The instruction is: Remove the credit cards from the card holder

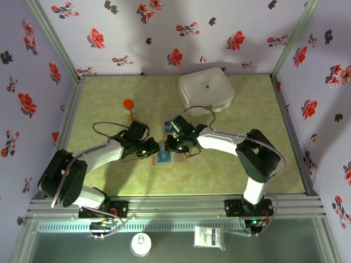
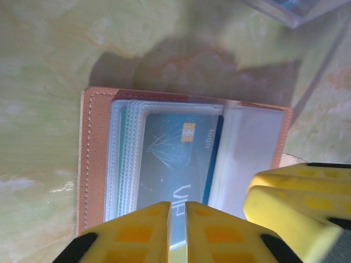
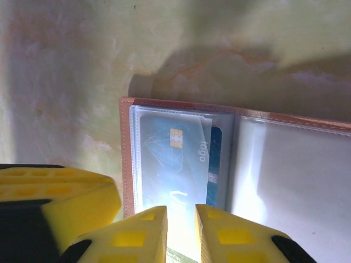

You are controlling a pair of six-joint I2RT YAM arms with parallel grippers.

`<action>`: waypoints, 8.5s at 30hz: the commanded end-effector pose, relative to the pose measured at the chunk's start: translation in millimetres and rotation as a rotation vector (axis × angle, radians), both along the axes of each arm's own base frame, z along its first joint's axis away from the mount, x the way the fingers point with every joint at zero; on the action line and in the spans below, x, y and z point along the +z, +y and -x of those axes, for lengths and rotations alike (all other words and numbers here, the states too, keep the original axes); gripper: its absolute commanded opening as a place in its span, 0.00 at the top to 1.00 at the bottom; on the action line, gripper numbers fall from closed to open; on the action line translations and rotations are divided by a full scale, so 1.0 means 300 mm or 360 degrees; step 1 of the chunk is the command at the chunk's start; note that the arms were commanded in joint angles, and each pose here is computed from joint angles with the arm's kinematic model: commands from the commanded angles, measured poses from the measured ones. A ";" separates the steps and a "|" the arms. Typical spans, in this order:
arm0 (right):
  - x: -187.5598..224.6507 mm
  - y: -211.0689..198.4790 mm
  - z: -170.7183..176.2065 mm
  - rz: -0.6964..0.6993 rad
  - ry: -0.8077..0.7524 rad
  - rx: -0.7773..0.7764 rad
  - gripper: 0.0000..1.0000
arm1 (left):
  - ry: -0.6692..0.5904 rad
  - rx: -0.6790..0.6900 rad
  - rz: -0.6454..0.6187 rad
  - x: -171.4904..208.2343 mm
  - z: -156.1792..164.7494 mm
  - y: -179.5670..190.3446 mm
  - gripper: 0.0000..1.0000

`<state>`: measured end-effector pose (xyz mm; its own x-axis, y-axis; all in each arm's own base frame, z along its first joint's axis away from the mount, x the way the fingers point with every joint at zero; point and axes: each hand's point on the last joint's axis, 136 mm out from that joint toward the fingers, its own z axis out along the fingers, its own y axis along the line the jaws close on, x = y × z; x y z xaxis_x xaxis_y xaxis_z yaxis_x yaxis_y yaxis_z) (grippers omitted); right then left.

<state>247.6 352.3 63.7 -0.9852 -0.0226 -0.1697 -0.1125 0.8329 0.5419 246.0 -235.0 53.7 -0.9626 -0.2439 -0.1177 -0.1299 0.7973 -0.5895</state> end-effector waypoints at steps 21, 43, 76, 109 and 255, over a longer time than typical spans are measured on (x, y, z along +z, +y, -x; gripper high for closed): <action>-0.110 0.014 0.031 0.0007 0.0128 0.0009 0.79 | 0.0100 -0.0059 -0.0110 -0.095 0.031 0.027 0.97; -0.087 -0.050 0.023 0.0131 0.0026 0.0005 0.74 | 0.0063 -0.0030 -0.0100 -0.062 0.037 0.041 0.95; -0.089 -0.077 0.008 -0.0155 0.0138 -0.0119 0.74 | 0.0113 -0.0108 -0.0141 -0.094 0.006 -0.040 1.00; -0.094 -0.074 0.009 -0.0274 0.0192 -0.0129 0.89 | 0.0114 -0.0093 -0.0187 -0.094 0.009 -0.028 1.00; 0.284 -0.140 -0.167 0.0000 -0.0505 -0.0125 0.85 | -0.0033 -0.0067 -0.0004 0.024 -0.060 0.013 0.88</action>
<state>308.6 299.3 142.9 -0.8496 -0.0883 -0.5199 -0.3078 0.8835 0.3530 258.7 -223.1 56.4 -0.9634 -0.2321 -0.1340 -0.1171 0.8143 -0.5685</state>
